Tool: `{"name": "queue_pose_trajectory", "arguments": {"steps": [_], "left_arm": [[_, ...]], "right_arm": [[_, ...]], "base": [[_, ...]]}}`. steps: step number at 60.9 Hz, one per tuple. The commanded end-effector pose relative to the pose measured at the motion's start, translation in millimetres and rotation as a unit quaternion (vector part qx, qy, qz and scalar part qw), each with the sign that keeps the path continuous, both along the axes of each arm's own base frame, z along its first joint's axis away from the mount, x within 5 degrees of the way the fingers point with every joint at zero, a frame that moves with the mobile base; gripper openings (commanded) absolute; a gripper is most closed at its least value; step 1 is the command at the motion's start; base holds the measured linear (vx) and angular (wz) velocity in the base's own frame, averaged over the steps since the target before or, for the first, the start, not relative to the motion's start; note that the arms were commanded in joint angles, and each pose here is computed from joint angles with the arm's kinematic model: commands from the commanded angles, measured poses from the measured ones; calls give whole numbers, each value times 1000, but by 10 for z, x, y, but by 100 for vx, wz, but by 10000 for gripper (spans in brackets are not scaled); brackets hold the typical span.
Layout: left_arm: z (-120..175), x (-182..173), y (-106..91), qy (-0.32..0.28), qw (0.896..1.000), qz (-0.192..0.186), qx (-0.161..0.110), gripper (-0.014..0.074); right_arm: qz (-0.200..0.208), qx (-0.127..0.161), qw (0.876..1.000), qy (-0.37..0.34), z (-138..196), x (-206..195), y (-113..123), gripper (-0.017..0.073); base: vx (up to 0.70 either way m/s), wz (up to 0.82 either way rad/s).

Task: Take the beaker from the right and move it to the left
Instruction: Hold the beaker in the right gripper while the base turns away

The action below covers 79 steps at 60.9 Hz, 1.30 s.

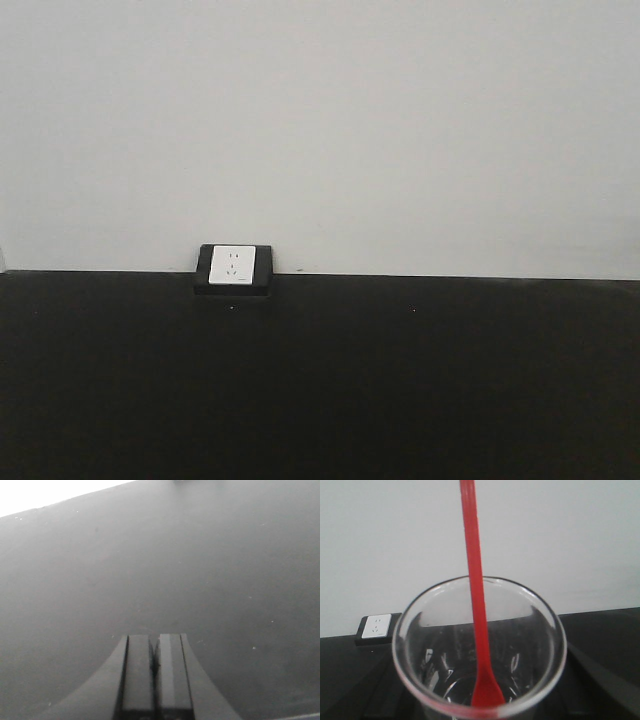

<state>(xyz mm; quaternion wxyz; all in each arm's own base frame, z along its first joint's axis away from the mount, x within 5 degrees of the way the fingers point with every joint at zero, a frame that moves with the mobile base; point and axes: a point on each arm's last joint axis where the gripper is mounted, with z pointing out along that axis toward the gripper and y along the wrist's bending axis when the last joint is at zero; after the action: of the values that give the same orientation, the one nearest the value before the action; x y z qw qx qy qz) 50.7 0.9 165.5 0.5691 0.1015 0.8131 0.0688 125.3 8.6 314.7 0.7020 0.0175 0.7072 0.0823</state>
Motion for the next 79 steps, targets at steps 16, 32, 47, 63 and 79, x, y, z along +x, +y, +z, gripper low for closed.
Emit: {"name": "queue_pose_trajectory", "arguments": {"steps": [16,32,47,63,79], "left_arm": [[7,21,-9,-32,999,-6,-1,-6],[7,21,-9,-32,999,-6,-1,-6],[7,21,-9,-32,999,-6,-1,-6],[7,21,-9,-32,999,-6,-1,-6],[7,21,-9,-32,999,-6,-1,-6]], "right_arm": [[17,-1,999,-33,155,-14,29,-3],[17,-1,999,-33,155,-14,29,-3],[17,-1,999,-33,155,-14,29,-3],[17,-1,999,-33,155,-14,29,-3],[17,-1,999,-33,155,-14,29,-3]], "base": [[-3,13],[-7,31],[-5,42],[-2,60],[2,75]]}}
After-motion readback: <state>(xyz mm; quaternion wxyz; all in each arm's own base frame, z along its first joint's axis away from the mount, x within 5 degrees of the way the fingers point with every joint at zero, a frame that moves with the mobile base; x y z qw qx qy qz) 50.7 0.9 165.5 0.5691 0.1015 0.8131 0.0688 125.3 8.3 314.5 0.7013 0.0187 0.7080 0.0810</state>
